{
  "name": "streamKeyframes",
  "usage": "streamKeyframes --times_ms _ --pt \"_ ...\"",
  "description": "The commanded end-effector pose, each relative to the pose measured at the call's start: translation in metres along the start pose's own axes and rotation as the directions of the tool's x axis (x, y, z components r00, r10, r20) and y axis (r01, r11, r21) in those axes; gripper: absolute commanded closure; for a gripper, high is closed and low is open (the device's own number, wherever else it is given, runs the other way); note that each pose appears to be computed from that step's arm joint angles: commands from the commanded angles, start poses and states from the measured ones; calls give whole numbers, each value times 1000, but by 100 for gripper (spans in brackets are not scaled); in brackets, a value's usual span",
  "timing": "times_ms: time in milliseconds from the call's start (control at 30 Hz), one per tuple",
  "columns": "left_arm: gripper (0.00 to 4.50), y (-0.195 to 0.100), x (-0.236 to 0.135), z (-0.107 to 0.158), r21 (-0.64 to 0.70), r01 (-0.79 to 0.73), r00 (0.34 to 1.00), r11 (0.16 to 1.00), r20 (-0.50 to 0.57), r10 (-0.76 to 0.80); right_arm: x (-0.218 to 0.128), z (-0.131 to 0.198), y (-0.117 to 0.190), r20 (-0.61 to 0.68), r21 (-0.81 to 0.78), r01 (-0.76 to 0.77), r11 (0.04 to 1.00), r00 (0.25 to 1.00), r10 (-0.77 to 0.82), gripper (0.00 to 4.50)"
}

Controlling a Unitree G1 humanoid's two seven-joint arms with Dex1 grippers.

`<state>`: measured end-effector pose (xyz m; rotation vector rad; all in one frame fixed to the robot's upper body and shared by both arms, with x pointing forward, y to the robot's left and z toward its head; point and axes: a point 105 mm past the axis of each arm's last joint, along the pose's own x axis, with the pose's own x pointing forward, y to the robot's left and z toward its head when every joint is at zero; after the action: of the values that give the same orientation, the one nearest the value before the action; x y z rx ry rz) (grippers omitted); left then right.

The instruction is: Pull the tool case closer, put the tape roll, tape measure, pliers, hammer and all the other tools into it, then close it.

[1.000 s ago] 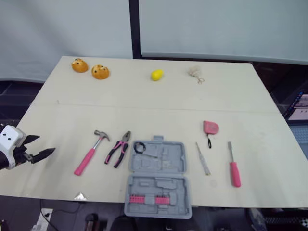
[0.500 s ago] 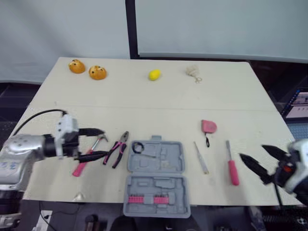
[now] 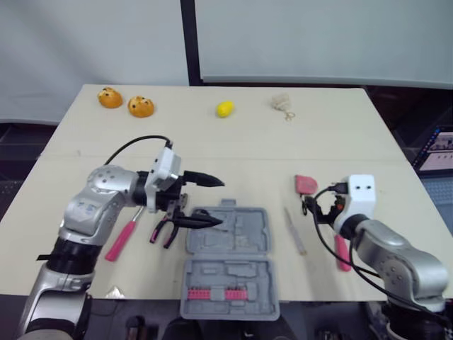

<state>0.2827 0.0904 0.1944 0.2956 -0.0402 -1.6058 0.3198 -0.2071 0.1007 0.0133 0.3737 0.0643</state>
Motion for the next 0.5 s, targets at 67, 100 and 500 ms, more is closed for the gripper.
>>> streamKeyframes --times_ms 67,100,500 --pt "4 5 4 4 45 5 1000 999 9 -6 14 2 -2 19 -32 14 999 1000 -14 0" --pt "4 6 5 3 48 5 1000 999 10 -6 18 0 -2 14 -34 18 999 1000 -18 0" --pt "0 8 11 2 69 -7 1000 998 17 6 45 -12 10 -4 2 -9 1000 1000 9 168"
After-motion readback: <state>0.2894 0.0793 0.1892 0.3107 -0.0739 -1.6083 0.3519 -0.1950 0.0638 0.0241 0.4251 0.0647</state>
